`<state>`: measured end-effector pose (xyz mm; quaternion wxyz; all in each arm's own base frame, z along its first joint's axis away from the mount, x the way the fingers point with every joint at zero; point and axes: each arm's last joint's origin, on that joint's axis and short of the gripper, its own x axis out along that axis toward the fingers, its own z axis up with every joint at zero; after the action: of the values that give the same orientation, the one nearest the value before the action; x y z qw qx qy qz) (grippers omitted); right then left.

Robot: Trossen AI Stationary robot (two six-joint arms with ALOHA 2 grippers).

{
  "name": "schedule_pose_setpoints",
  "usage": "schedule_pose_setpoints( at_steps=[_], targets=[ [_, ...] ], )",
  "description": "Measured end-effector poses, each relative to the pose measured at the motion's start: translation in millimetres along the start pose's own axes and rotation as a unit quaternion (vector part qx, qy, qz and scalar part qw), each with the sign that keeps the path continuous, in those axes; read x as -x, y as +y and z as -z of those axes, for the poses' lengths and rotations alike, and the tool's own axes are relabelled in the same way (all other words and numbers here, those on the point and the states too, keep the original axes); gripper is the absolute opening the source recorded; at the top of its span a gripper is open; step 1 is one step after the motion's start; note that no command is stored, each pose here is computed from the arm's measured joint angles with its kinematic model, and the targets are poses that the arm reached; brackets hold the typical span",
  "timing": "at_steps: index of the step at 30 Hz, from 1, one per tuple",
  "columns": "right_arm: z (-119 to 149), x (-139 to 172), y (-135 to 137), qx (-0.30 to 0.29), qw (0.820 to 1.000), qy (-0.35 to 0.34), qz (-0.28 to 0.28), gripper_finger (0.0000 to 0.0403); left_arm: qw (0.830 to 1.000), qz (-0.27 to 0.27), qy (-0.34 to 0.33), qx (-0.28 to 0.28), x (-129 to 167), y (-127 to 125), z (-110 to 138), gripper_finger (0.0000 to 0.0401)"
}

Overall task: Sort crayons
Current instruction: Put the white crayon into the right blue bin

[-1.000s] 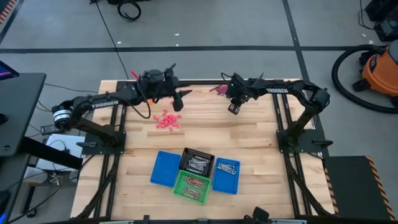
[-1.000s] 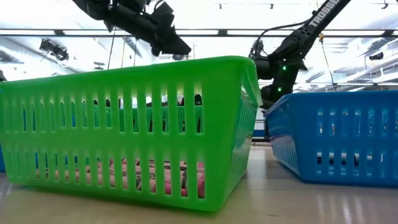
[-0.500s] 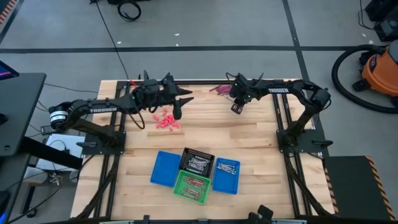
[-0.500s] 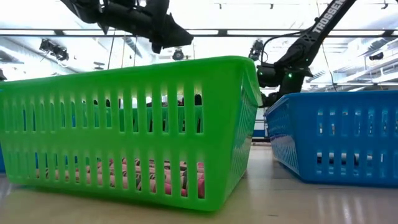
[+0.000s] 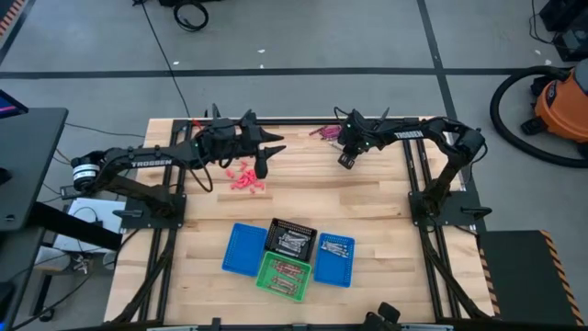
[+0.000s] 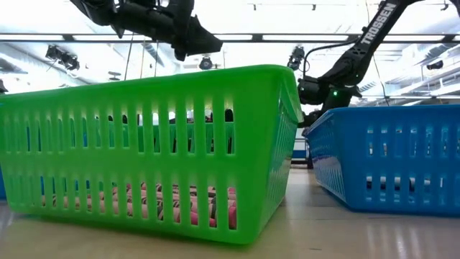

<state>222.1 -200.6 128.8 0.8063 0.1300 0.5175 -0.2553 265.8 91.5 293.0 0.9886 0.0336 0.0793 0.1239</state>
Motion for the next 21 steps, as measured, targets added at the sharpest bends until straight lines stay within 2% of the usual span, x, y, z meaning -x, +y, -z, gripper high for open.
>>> schedule_pose_setpoints(
  at_steps=[7,12,17,21],
  targets=[
    [2,-1,3,0.012,1.000,0.016,0.014,0.0022,1.000,0.000,0.003,0.000,0,0,1,0.0141],
    [2,2,11,0.025,0.999,0.019,0.019,0.0015,1.000,-0.003,0.003,-0.015,0,0,1,0.0141],
    [3,14,20,0.038,0.999,0.018,0.022,0.0015,0.999,-0.016,0.019,-0.036,0,1,3,0.0141],
    [-4,32,24,0.030,0.999,-0.019,0.022,0.0015,0.997,-0.032,0.045,-0.051,0,2,8,0.0141]
  ],
)
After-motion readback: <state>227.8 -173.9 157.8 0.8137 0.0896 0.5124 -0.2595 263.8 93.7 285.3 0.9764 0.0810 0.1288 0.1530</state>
